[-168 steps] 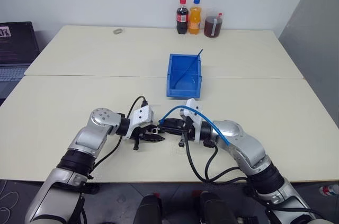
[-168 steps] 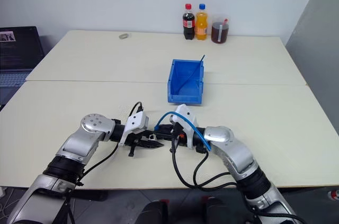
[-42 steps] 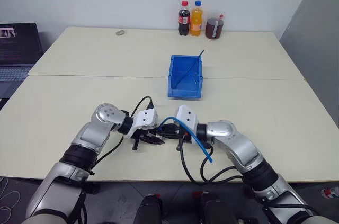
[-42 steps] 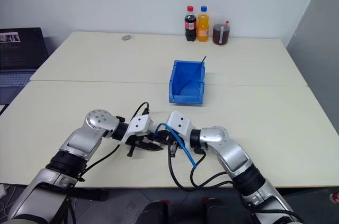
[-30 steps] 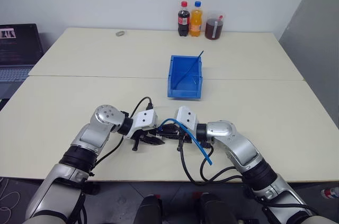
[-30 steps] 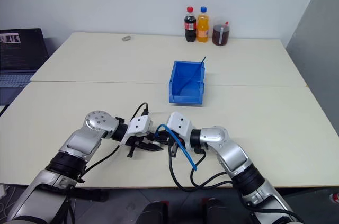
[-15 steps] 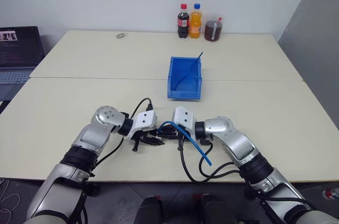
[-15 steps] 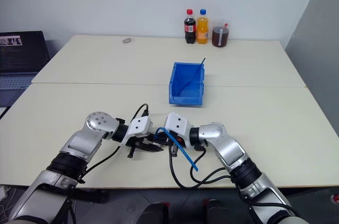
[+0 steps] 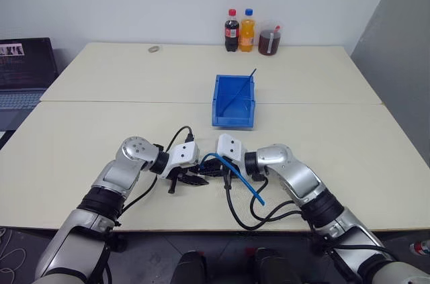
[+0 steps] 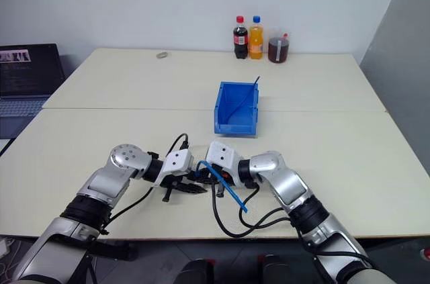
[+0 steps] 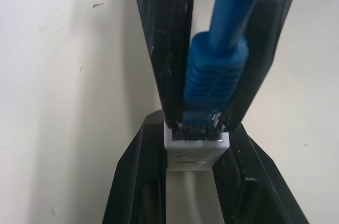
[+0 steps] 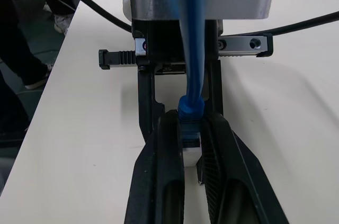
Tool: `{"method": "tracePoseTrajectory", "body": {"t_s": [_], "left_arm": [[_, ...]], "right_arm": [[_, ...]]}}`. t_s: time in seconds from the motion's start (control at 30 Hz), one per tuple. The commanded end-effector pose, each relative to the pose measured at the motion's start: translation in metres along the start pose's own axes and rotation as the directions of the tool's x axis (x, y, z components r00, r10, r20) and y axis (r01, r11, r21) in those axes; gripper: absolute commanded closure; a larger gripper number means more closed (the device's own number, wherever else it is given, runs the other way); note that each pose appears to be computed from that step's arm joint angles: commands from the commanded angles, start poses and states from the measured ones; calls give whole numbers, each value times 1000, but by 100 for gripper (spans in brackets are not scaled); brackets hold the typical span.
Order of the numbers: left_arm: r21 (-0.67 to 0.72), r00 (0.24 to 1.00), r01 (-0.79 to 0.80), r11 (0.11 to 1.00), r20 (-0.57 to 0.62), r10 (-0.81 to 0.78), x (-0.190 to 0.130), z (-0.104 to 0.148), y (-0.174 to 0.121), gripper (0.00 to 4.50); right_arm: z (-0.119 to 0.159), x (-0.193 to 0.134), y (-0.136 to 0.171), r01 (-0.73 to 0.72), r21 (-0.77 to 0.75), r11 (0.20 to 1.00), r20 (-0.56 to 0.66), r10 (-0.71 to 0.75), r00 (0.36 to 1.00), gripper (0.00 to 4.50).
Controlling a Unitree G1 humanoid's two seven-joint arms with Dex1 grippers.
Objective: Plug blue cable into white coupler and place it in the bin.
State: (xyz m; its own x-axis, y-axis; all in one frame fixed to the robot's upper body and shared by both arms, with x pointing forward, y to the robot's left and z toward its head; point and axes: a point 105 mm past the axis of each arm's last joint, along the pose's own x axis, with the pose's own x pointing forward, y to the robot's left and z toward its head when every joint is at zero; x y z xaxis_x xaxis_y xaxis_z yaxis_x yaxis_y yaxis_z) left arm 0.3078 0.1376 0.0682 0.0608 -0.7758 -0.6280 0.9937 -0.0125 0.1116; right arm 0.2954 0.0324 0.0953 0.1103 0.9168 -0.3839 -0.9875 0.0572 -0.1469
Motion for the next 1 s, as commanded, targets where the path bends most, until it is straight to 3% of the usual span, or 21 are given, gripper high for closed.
{"method": "tracePoseTrajectory", "body": {"t_s": [0.03, 0.3, 0.6, 0.77, 0.93, 1.0], "left_arm": [[-42, 999, 24, 999, -42, -26, 12, -13, -7, 369], [-48, 999, 19, 999, -44, -21, 12, -15, -5, 369], [-45, 999, 23, 999, -48, -26, 11, -16, -5, 369], [-43, 999, 19, 999, -47, -21, 9, -16, -6, 369], [-45, 999, 14, 999, -45, -16, 8, -16, -6, 369], [-44, 999, 14, 999, -45, -16, 7, -16, -6, 369]], "right_arm": [[-42, 14, 28, -129, 87, 988, -183, 143, 973, 434], [-68, 14, 35, -153, 96, 983, -300, 176, 938, 434], [-87, 18, 40, -151, 184, 971, -327, 205, 923, 434], [-86, 14, 37, -124, 253, 960, -255, 190, 948, 434], [-81, 8, 44, -151, 262, 953, -141, 193, 971, 434], [-83, 6, 46, -155, 221, 963, -148, 190, 970, 434]]}}
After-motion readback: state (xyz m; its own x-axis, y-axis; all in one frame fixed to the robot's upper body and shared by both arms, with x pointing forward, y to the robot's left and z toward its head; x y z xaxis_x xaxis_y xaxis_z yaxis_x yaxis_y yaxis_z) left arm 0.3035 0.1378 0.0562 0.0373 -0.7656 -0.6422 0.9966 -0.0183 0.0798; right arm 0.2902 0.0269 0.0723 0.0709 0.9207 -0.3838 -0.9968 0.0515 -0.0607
